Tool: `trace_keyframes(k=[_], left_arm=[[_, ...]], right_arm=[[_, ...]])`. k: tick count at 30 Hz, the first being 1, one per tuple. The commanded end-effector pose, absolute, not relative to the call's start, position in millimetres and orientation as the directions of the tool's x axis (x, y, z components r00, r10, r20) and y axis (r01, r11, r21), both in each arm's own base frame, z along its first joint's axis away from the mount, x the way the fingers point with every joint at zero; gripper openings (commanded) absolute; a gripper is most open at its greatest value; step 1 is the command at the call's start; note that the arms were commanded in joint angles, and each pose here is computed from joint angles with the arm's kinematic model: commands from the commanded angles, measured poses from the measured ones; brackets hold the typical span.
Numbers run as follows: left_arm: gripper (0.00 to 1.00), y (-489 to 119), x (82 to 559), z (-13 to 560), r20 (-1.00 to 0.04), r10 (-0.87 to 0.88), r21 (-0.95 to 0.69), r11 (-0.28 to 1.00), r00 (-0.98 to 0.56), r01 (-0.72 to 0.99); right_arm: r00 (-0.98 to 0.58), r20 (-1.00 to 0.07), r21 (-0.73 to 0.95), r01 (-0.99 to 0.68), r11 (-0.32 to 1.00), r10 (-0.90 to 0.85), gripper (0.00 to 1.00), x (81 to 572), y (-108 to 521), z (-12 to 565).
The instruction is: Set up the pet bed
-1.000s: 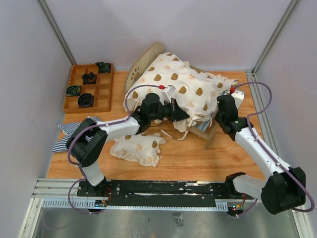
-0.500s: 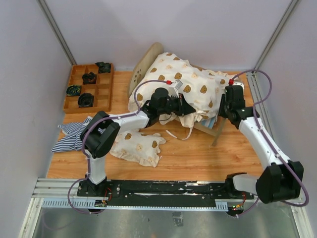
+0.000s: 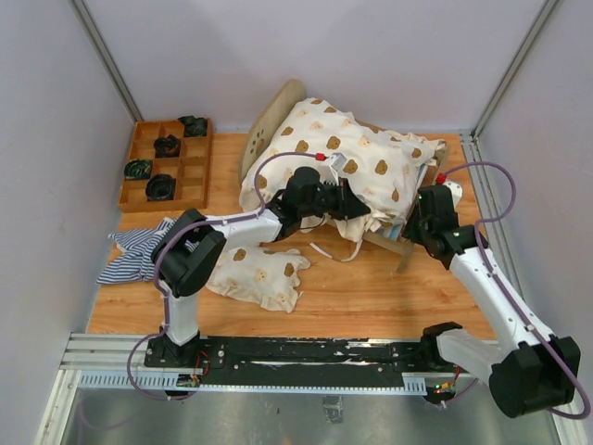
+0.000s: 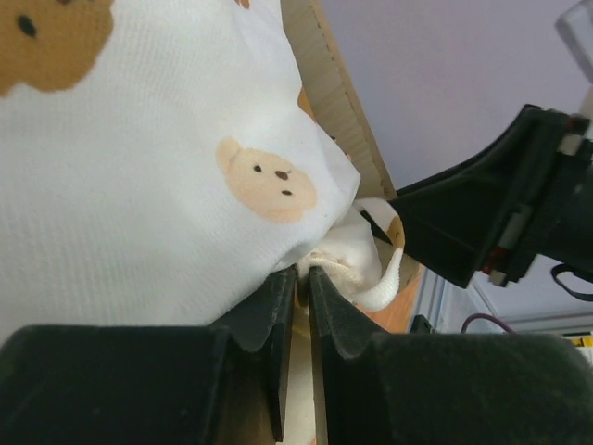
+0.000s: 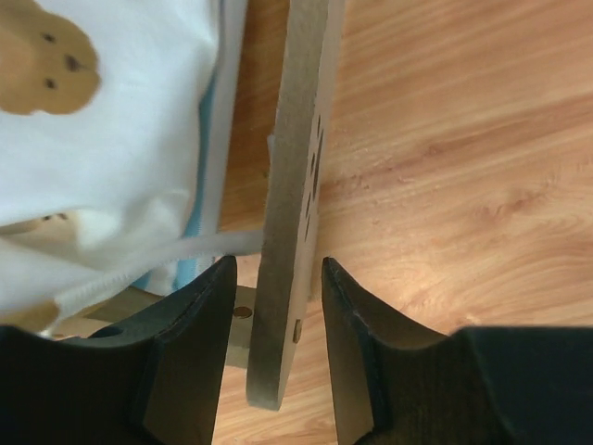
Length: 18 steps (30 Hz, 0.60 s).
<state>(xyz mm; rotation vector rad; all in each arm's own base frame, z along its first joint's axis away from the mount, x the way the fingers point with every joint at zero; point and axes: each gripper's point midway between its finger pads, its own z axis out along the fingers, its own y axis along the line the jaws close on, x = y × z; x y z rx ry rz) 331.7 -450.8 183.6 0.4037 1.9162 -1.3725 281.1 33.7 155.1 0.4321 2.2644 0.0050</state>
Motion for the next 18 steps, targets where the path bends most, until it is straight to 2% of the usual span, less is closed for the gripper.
trace_keyframes(k=[1, 2, 3, 5, 6, 7, 13, 18], left_arm=[[0.19, -444, 327, 211, -0.756, -0.189, -0.645, 0.378, -0.627, 0.664], [0.21, -442, 327, 213, -0.761, -0.192, -0.64, 0.381, -0.62, 0.667], [0.29, -440, 327, 214, -0.765, -0.194, -0.635, 0.389, -0.614, 0.668], [0.41, -433, 327, 213, -0.778, -0.195, -0.617, 0.416, -0.598, 0.668], [0.44, -429, 327, 214, -0.787, -0.195, -0.605, 0.431, -0.586, 0.669], [0.46, -424, 327, 216, -0.796, -0.199, -0.593, 0.446, -0.572, 0.67], [0.49, -395, 305, 238, -0.9, -0.169, -0.428, 0.511, -0.401, 0.745], [0.48, -396, 251, 224, -0.943, -0.064, -0.319, 0.454, -0.326, 0.832]], right_arm=[[-0.664, -0.675, 0.093, 0.357, 0.929, 0.323, 0.41, 274, 32, 133], [-0.673, -0.669, 0.092, 0.348, 0.933, 0.317, 0.37, 275, 34, 131], [-0.679, -0.664, 0.09, 0.343, 0.935, 0.313, 0.31, 276, 34, 131], [-0.681, -0.664, 0.103, 0.325, 0.94, 0.308, 0.13, 276, 38, 135], [-0.675, -0.671, 0.118, 0.313, 0.942, 0.308, 0.05, 277, 40, 140], [-0.667, -0.678, 0.136, 0.301, 0.944, 0.31, 0.01, 277, 43, 147], [-0.594, -0.726, 0.257, 0.233, 0.938, 0.347, 0.0, 282, 58, 194], [-0.575, -0.72, 0.346, 0.187, 0.92, 0.388, 0.0, 285, 73, 219]])
